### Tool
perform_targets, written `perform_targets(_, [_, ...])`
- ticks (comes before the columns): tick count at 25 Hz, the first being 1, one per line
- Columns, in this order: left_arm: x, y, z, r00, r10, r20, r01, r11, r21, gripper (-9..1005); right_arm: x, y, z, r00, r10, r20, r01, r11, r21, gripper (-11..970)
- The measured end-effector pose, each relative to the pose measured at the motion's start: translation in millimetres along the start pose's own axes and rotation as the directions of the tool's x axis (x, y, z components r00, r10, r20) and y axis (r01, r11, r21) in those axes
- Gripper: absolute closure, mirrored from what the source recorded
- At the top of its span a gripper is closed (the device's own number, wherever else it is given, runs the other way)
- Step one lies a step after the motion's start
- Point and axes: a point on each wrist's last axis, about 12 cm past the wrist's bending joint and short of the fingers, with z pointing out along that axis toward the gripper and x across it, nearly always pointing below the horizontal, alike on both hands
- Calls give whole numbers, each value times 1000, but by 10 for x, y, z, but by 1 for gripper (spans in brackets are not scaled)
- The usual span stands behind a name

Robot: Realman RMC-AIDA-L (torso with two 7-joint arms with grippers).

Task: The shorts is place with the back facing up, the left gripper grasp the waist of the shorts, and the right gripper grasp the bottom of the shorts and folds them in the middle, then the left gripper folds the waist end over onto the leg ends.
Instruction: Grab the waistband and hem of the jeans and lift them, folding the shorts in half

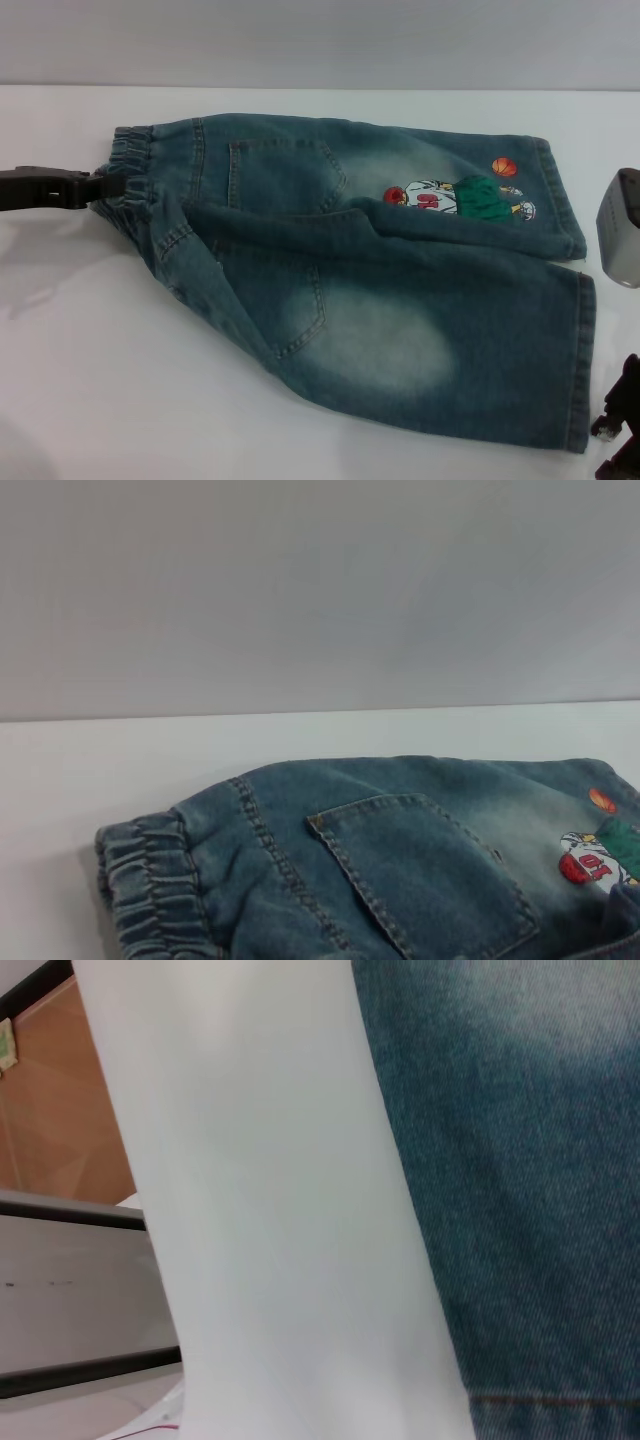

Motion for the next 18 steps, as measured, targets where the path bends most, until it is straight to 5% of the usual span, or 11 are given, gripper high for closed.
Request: perform_targets(18, [13,-4,3,1000,0,-4,0,1000,2,951,-166,-20,-21,998,-44,40,42,998,41,390])
